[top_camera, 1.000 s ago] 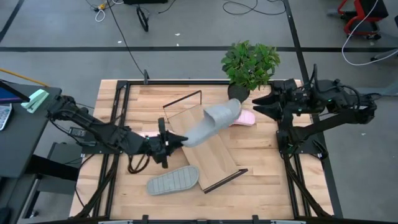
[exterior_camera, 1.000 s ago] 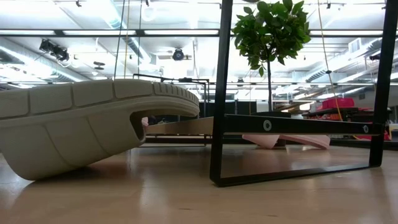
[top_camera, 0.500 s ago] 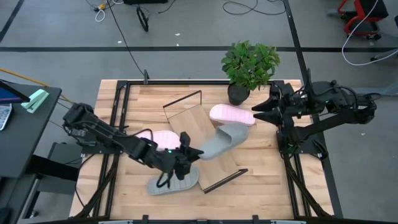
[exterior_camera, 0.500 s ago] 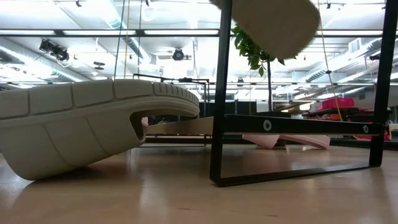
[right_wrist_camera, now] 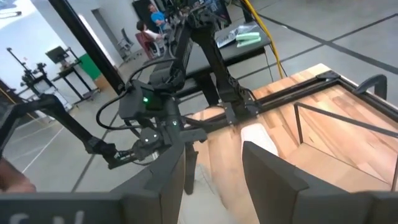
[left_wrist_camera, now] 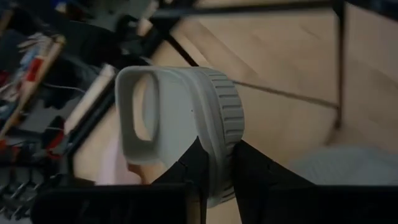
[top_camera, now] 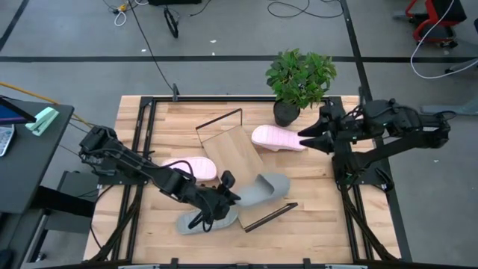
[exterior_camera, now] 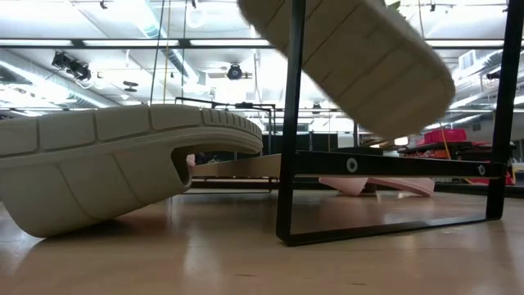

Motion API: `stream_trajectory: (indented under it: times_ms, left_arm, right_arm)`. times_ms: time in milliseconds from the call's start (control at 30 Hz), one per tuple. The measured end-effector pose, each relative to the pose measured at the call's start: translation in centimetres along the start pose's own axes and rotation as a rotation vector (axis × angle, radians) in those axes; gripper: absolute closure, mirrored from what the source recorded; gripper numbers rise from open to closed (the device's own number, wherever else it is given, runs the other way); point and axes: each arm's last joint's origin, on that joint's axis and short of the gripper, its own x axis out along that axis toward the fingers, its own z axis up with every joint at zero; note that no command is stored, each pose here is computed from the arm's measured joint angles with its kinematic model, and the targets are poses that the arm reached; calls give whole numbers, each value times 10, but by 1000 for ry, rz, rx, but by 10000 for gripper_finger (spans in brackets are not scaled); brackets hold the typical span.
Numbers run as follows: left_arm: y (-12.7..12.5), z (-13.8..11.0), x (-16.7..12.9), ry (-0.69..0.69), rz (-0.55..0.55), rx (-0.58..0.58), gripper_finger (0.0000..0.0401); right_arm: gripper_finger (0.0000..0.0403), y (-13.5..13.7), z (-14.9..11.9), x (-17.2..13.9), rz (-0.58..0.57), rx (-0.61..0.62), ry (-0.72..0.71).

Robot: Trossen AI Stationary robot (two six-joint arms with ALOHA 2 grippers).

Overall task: Pick and place slides into the shelf
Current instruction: Put the right gray slide on the shelf

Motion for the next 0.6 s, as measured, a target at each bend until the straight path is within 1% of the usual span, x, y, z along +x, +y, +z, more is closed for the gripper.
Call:
stream_trajectory:
  times_ms: [100, 200, 367, 500, 600]
  left_arm:
    - [-3, -3, 0, 18, -43, 23, 345]
    - [-4, -3, 0, 0, -79, 30, 341]
    - [-5, -2, 0, -20, -121, 53, 350]
    - [-7, -3, 0, -28, -157, 83, 345]
    - [-7, -6, 5, -14, -165, 109, 341]
  right_arm:
    - [238, 0, -2, 10, -14, 16, 26]
    - [238, -1, -6, 22, -31, 45, 55]
    - [238, -2, -11, 40, -57, 69, 100]
    - [244, -3, -14, 50, -69, 88, 117]
    - [250, -3, -15, 54, -73, 100, 123]
